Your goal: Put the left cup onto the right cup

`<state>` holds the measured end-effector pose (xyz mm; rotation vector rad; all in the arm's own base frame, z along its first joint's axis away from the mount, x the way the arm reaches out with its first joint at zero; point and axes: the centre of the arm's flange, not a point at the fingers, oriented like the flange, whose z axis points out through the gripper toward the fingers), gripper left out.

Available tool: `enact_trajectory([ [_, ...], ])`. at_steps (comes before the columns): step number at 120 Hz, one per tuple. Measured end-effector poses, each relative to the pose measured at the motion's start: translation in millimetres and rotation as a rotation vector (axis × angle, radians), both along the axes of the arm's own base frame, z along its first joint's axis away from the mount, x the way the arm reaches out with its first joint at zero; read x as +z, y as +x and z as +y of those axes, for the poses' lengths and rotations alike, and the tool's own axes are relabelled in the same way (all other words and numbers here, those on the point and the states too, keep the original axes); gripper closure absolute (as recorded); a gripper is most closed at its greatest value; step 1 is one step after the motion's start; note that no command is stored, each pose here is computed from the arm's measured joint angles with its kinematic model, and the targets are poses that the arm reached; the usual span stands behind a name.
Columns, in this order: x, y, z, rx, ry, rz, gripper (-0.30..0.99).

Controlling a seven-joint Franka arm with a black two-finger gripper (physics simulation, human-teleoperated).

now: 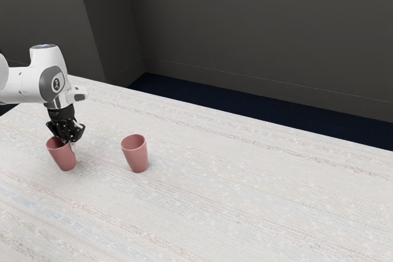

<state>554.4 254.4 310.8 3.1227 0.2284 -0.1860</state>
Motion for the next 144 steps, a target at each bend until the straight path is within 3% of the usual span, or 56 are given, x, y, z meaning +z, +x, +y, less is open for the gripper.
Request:
enact_trajectory([
  [78, 19.8, 3.5, -6.1, -0.005, 0.025, -0.024, 0.78],
  [144, 97.0, 22.2, -82.1, -0.068, 0.101, -0.066, 0.78],
])
